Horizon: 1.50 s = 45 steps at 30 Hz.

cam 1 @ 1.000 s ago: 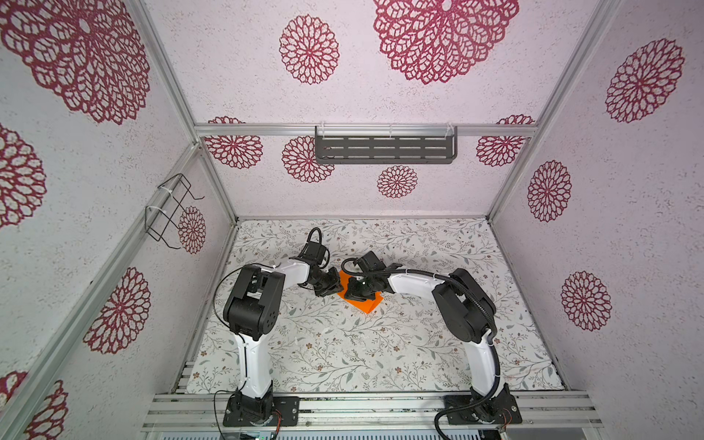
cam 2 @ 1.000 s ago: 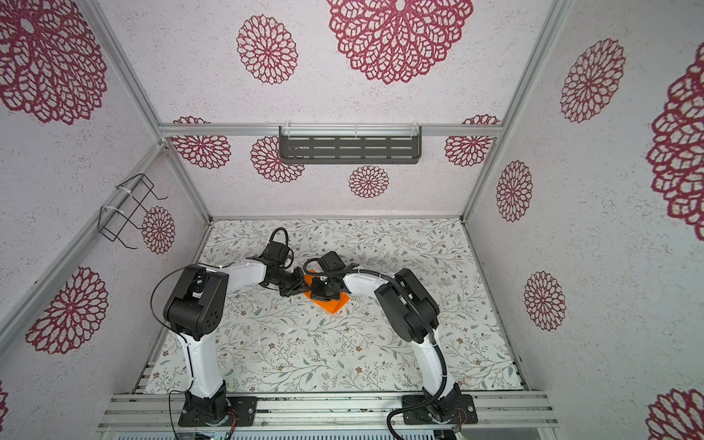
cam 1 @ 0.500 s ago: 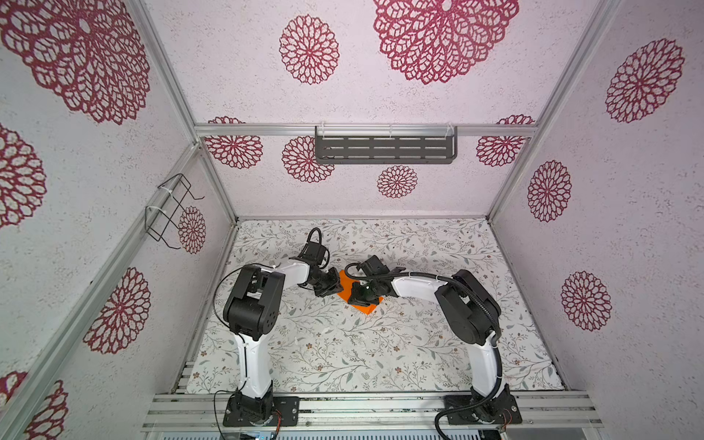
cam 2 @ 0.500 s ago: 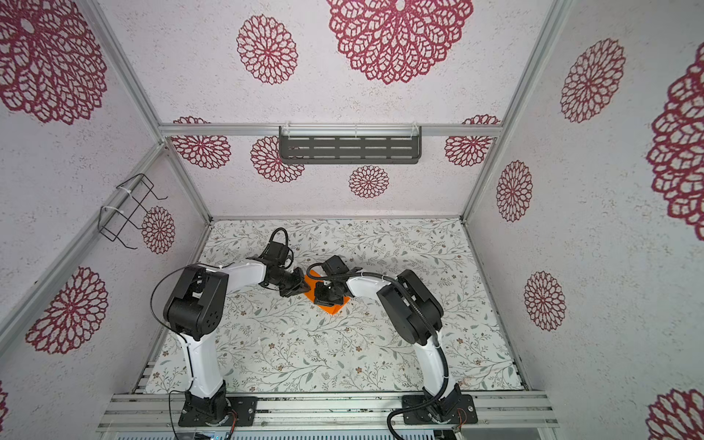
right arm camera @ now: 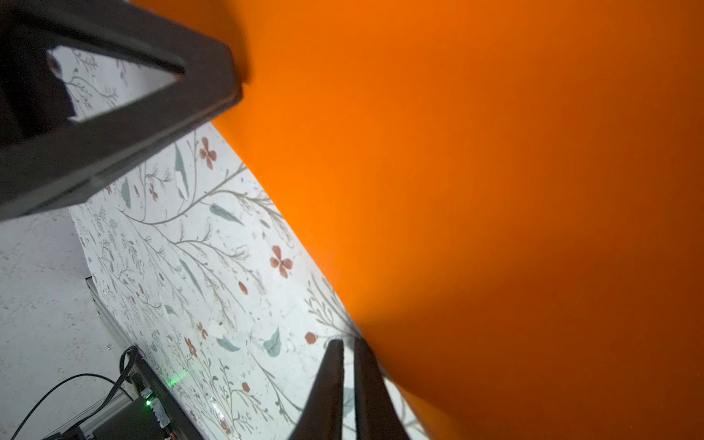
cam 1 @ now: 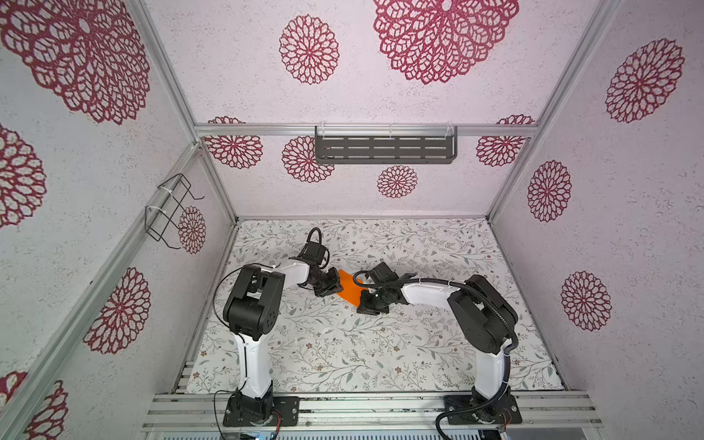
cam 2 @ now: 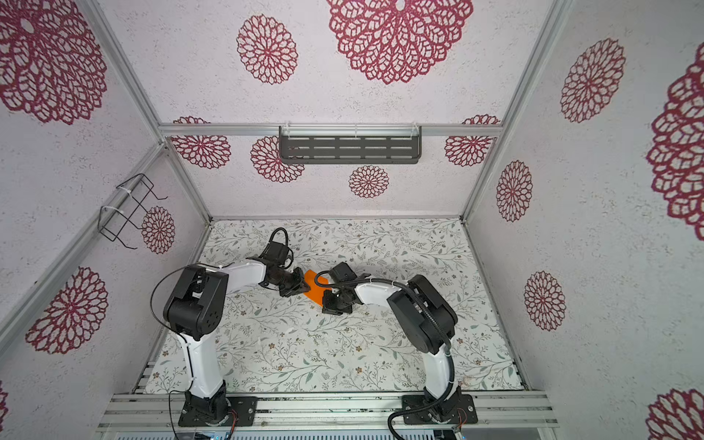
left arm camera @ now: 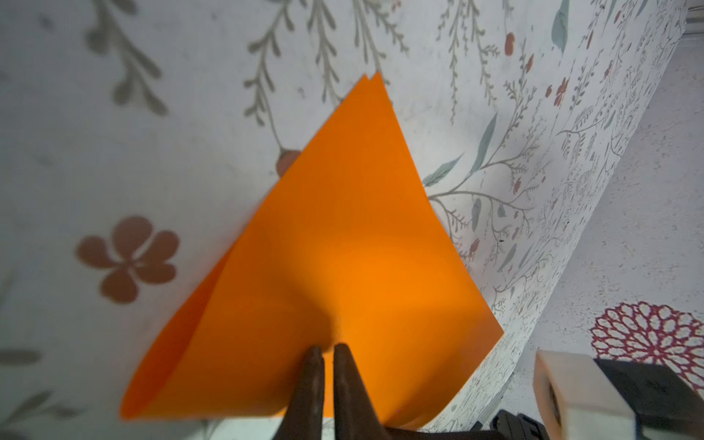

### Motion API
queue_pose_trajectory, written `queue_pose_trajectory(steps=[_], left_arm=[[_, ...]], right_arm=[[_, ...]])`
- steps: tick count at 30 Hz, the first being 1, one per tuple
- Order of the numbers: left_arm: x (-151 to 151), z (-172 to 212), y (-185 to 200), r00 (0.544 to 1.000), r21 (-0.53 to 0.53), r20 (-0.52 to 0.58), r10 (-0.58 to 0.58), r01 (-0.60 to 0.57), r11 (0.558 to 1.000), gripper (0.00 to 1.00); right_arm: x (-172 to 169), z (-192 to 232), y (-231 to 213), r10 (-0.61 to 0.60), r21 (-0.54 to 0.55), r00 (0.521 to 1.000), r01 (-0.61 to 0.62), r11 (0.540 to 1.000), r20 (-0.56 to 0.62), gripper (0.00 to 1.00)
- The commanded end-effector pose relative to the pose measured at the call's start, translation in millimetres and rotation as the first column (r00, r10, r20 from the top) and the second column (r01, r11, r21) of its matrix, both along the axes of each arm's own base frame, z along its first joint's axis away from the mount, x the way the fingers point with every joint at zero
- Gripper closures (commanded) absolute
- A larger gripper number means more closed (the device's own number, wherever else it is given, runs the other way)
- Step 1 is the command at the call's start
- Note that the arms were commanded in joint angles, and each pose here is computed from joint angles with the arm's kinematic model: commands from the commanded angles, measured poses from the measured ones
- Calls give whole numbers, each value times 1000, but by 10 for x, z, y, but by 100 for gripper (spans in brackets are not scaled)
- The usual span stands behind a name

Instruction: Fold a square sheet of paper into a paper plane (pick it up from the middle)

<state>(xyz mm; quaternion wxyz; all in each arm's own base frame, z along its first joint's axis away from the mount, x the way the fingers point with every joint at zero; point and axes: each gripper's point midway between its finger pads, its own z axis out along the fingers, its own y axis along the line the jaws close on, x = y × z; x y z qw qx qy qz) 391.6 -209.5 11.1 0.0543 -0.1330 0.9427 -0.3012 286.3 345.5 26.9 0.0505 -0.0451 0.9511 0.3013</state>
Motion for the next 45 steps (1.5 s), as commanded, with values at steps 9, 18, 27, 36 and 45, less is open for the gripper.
queue_pose_trajectory(steps=[9, 18, 27, 36, 45], left_arm=[[-35, -81, 71, 1000, 19, -22, 4, -4, 1000, 89], [-36, -88, 74, 1000, 23, -25, 5, -4, 1000, 89], [-29, -88, 81, 1000, 27, -26, 7, -6, 1000, 89], [-22, -85, 85, 1000, 30, -25, 8, -7, 1000, 89], [-24, -75, 85, 1000, 29, -21, 6, -6, 1000, 89]], right_arm=[[327, 311, 194, -69, 105, 995, 61, 993, 75, 85], [465, 111, 54, -130, 24, 989, 129, 991, 64, 85], [195, -51, -181, -114, -46, 993, 114, 992, 0, 85], [26, -63, -368, -118, -74, 993, 115, 991, -28, 85], [-12, 36, -361, -94, -41, 995, 94, 995, -13, 85]])
